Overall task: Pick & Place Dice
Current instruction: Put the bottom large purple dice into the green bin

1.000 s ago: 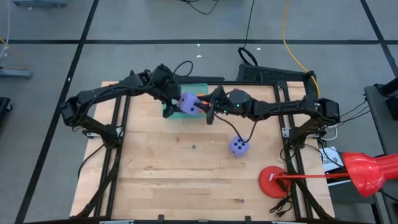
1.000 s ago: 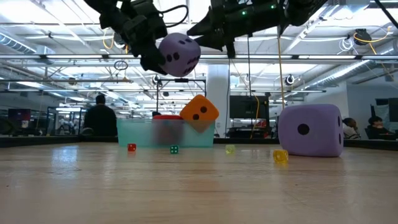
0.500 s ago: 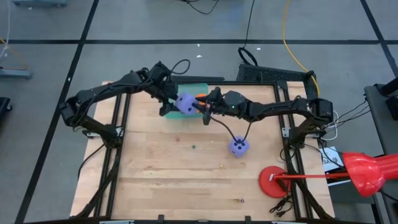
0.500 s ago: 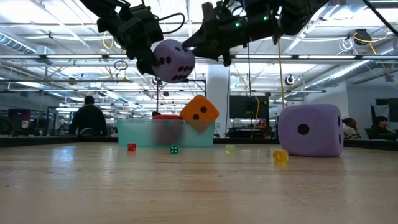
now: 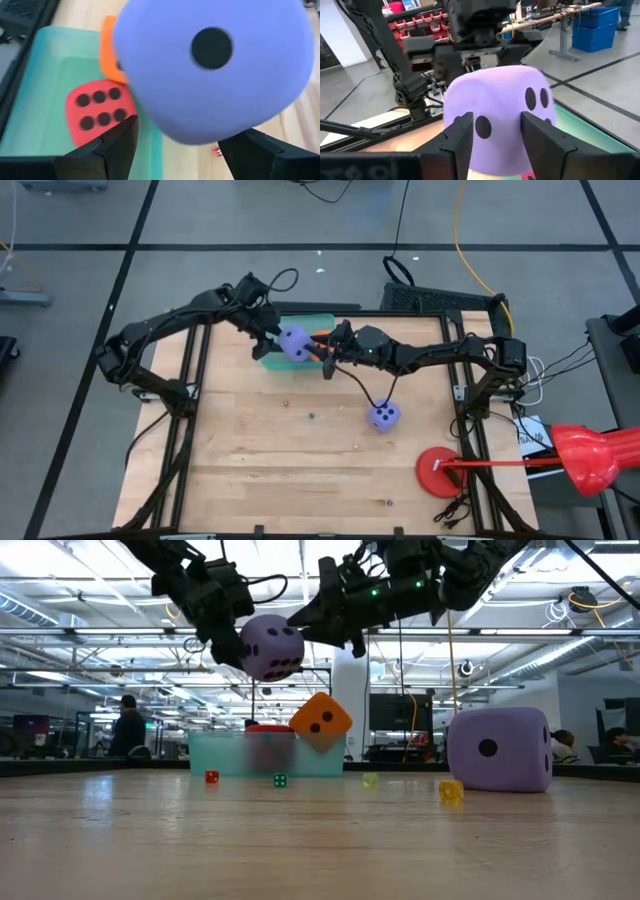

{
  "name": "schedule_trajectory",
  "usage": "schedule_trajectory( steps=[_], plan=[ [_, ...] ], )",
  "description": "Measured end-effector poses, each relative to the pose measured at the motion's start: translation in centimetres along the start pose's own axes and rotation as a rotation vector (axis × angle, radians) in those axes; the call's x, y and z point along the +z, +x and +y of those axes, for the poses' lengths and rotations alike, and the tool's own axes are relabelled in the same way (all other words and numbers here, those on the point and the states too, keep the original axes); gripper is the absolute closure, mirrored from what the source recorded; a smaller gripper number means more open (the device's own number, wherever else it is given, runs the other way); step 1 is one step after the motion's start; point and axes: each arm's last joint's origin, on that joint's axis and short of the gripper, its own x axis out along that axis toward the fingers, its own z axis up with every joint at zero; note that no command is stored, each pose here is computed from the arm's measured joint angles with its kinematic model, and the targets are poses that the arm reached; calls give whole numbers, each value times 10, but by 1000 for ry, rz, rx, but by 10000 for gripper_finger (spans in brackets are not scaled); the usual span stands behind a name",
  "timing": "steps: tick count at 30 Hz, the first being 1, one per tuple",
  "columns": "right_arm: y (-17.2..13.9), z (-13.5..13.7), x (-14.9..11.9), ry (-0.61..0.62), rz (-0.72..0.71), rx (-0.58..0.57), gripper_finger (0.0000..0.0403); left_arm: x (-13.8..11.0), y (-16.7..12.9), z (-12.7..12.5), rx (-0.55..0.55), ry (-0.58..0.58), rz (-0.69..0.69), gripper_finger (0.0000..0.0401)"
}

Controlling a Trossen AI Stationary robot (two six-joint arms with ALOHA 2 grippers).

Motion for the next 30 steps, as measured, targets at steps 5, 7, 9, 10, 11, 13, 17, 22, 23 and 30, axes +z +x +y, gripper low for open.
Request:
schedule_trajectory(
  steps=[5, 7, 9, 10, 11, 13, 17, 22, 23, 30],
  plan=[
    [0, -4, 0, -1, 3, 1, 250, -3, -6, 9, 27, -17, -12, 135],
    [0, -6, 1, -1, 1, -8, 250, -4, -7, 10, 20, -14, -17, 135],
    [0, -8, 2, -1, -9, -19, 250, -3, -7, 10, 15, -3, -25, 135],
    [0, -9, 3, -2, -16, -22, 250, -3, -7, 10, 13, 0, -28, 135],
    [0, -9, 3, -2, -19, -23, 250, -3, -7, 10, 12, 3, -29, 135],
    [1, -11, 5, -3, -21, -29, 250, -3, -8, 11, 13, 0, -29, 134],
    [2, -10, 9, -13, -28, -28, 250, -4, -9, 13, 17, -5, -29, 135],
    [18, -13, -1, -16, 5, -45, 250, -8, -10, 14, 21, -23, -5, 134],
    [23, -14, -3, -14, 9, -48, 250, -8, -10, 14, 20, -23, -2, 134],
    [51, -17, -7, -12, 7, -39, 250, -19, -13, 16, 13, -52, 68, 134]
  ],
)
